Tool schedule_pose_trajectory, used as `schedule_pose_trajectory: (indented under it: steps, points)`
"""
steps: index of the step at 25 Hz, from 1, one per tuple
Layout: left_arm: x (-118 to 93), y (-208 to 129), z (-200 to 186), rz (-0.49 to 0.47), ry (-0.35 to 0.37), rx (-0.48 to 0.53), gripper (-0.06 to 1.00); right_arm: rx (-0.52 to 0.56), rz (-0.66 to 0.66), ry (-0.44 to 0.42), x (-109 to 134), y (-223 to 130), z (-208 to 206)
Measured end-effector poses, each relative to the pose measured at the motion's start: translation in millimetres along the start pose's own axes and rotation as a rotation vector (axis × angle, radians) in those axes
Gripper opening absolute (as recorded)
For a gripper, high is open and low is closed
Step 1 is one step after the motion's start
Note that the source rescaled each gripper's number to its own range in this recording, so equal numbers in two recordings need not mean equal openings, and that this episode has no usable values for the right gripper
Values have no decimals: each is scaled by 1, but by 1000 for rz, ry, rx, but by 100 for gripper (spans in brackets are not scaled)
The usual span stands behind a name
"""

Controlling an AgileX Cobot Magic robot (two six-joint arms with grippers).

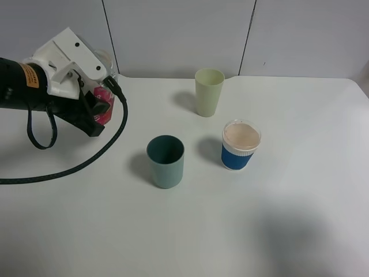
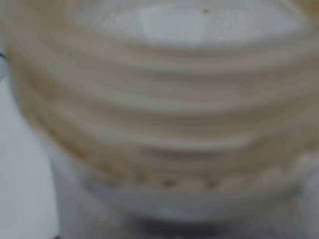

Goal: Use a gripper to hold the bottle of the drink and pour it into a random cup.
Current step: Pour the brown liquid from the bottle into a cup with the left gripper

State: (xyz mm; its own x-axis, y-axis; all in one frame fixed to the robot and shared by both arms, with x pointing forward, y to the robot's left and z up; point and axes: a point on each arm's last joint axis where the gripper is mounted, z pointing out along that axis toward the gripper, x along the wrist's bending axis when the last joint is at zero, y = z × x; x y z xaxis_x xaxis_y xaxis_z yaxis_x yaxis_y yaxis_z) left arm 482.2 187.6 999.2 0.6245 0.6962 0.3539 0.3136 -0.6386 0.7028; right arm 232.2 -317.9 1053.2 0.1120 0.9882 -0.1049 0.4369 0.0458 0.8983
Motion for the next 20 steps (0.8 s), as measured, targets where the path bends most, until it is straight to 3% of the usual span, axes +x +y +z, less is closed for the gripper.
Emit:
schedule_pose_trajectory:
  steps: [9,15,20]
  points:
    - [-2,5,-2,142,-28,70,0,0,0,0,0,0,0]
    - [13,12,-7,155,71,168,0,0,0,0,0,0,0]
    - [-1,22,-8,211,109,150,0,0,0,0,0,0,0]
